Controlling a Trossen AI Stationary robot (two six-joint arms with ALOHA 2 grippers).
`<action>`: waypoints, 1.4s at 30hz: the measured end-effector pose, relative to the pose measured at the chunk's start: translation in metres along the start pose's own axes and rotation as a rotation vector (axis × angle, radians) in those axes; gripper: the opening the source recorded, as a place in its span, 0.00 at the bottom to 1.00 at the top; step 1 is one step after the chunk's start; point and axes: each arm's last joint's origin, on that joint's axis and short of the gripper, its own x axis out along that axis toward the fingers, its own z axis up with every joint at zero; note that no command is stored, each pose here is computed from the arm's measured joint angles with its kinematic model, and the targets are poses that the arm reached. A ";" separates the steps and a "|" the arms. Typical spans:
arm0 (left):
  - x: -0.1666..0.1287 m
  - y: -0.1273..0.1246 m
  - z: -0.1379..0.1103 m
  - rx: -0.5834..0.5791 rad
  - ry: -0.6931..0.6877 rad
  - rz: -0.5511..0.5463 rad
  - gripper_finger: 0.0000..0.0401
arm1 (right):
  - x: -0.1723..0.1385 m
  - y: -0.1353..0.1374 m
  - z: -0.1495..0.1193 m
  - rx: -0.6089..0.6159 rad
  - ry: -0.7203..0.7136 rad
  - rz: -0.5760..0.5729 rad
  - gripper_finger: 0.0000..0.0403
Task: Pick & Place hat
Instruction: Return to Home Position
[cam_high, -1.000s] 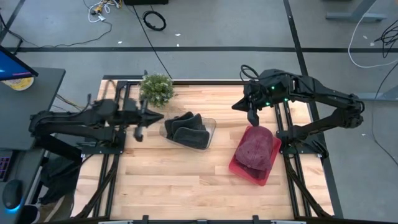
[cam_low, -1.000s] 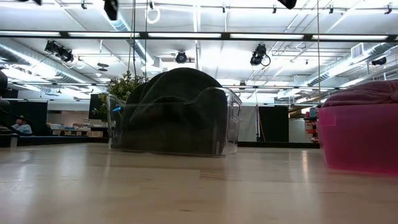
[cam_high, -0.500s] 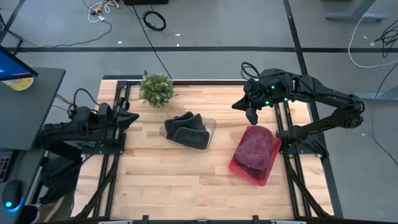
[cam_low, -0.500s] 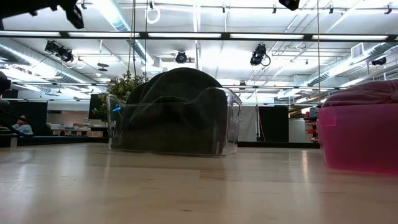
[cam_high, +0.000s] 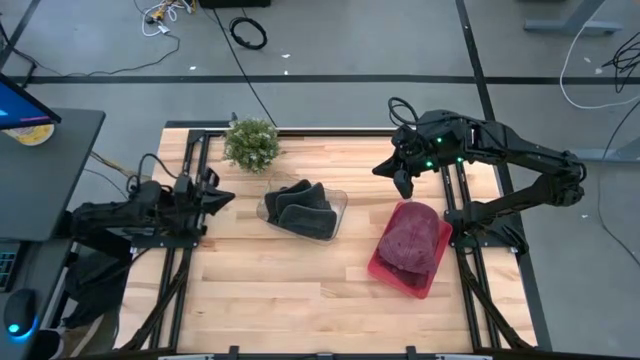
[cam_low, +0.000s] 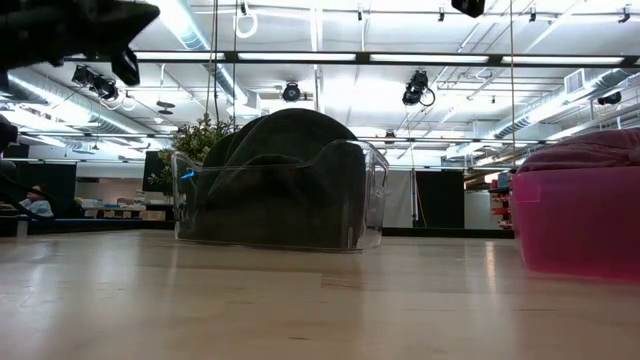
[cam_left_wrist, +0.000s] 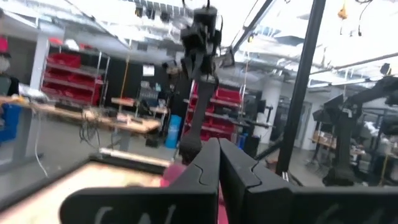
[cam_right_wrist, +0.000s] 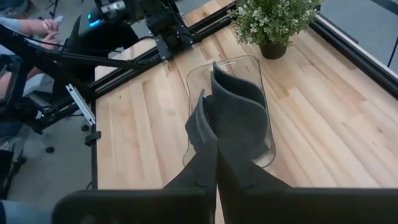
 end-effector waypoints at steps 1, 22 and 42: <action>0.000 0.001 -0.005 -0.008 0.011 0.002 0.01 | 0.000 0.000 0.000 0.000 0.000 0.000 0.02; -0.002 0.009 -0.039 -0.028 0.155 0.028 0.01 | 0.000 -0.002 -0.004 0.003 0.037 -0.015 0.02; -0.006 0.011 -0.054 -0.080 0.318 0.054 0.01 | -0.001 -0.003 -0.009 -0.012 0.087 -0.034 0.02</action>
